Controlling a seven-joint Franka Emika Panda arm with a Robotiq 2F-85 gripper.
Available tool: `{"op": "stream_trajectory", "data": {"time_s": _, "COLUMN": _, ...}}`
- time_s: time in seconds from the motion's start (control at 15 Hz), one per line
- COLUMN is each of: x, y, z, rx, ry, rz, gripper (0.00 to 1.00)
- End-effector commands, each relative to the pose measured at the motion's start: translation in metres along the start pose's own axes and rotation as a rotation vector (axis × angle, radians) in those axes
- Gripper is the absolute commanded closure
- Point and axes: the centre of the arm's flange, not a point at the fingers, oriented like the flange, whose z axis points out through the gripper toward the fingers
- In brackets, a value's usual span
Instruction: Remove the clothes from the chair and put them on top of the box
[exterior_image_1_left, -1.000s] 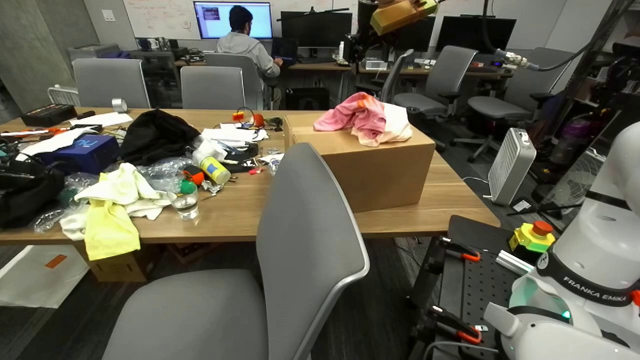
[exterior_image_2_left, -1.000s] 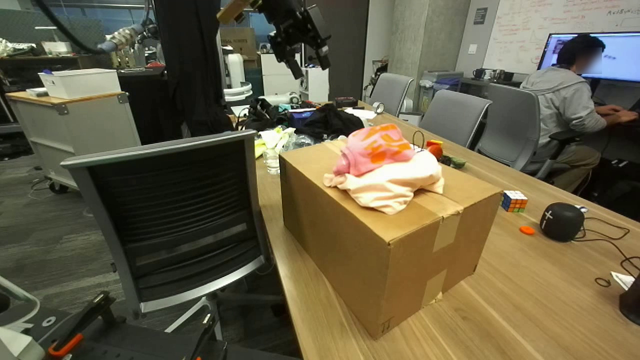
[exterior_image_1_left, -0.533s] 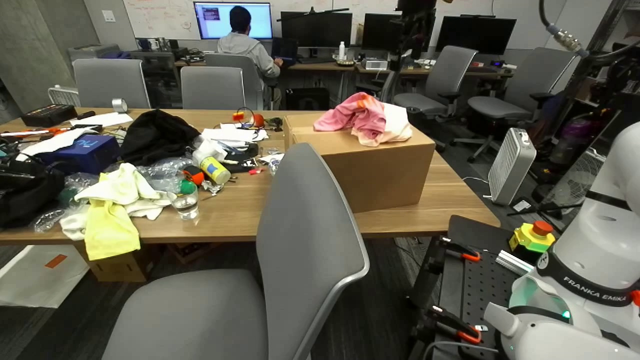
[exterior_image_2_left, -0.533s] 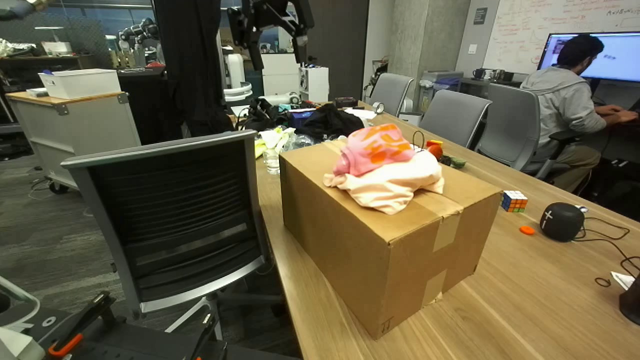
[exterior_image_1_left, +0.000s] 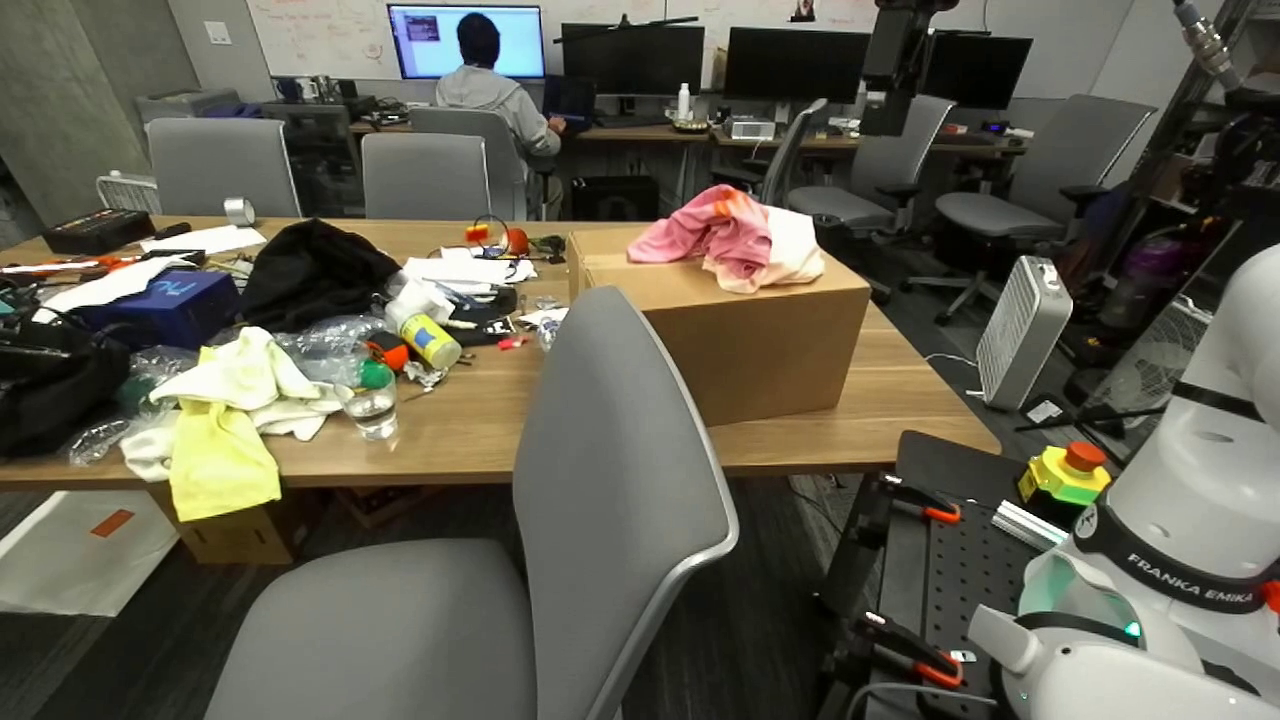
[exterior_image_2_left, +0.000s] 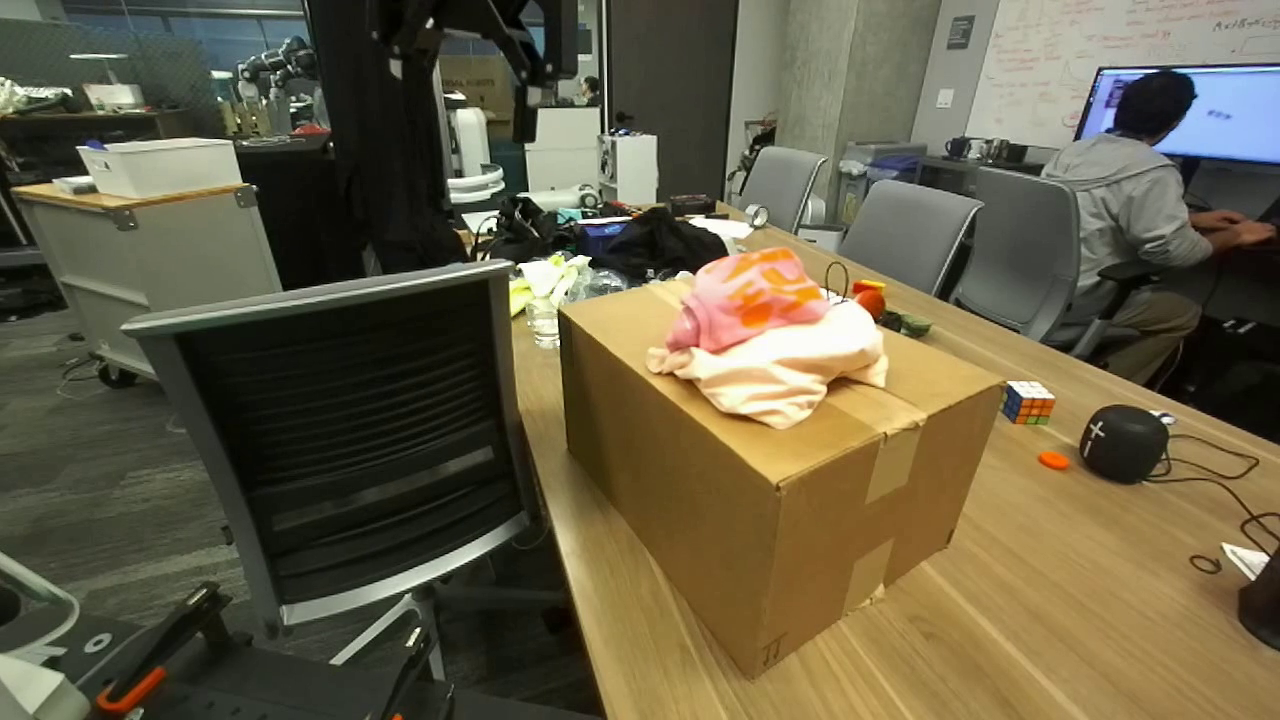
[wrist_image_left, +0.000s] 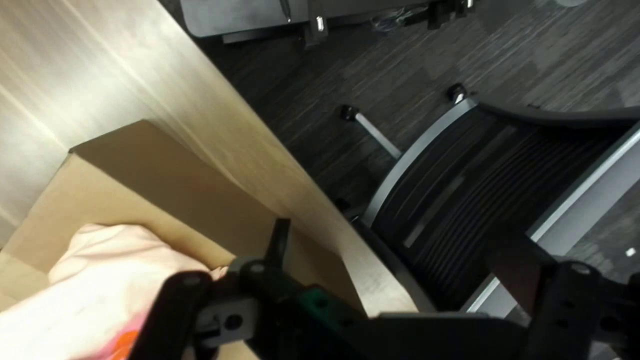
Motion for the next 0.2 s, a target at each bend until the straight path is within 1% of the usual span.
{"op": "stream_trajectory", "data": {"time_s": 0.0, "x": -0.0017, "y": 0.0013, "z": 0.0019, "rx": 0.018, "ry": -0.011, "rz": -0.007, "gripper": 0.00}}
{"op": "stream_trajectory", "data": {"time_s": 0.13, "x": -0.0024, "y": 0.0020, "z": 0.0042, "rx": 0.032, "ry": -0.020, "rz": -0.013, "gripper": 0.00}}
